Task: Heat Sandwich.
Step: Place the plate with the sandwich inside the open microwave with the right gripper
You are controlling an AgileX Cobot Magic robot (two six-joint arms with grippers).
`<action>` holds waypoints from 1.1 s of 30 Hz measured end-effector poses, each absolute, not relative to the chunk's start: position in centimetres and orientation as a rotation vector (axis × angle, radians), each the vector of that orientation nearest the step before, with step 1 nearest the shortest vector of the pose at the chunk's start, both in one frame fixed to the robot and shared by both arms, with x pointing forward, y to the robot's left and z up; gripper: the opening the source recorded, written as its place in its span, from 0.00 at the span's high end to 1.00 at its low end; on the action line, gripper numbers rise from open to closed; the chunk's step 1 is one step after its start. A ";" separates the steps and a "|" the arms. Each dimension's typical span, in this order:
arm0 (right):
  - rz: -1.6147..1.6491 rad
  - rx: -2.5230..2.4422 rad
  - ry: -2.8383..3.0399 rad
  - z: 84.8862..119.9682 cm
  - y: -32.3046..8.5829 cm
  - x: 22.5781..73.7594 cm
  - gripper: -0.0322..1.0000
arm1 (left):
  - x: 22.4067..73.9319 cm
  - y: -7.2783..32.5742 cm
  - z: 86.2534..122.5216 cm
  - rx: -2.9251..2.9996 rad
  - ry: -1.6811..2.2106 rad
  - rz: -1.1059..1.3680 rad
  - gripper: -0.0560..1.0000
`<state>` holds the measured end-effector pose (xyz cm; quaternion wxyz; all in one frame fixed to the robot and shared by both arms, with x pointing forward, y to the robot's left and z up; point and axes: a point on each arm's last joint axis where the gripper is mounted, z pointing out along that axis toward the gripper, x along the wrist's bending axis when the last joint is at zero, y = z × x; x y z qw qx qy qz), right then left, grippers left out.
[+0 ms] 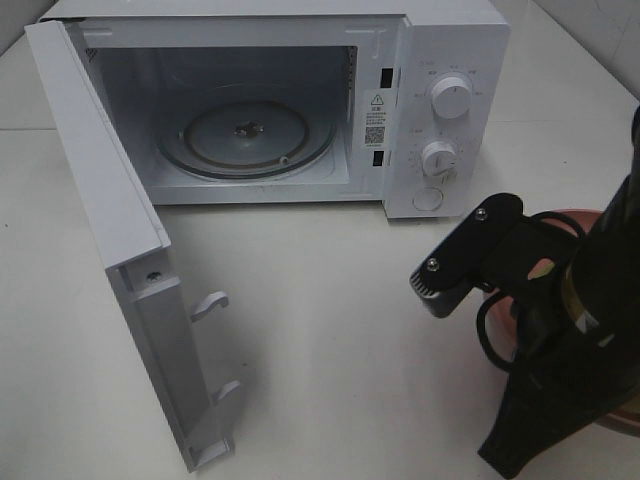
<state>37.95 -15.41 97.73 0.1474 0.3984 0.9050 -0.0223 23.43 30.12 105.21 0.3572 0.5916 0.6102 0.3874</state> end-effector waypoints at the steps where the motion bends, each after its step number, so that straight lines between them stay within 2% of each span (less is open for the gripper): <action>1: -0.058 1.109 2.619 97.7 -15.0 37.5 0.95 | 23.4 30.1 105.2 1.527 1.575 1.000 0.03; 13: -0.055 0.813 2.726 97.7 -13.5 35.7 0.95 | 23.4 30.1 105.2 1.527 1.575 1.000 0.03; 33: -0.023 -0.027 2.835 97.8 -12.5 35.9 0.95 | 23.4 30.1 105.2 1.527 1.575 1.000 0.03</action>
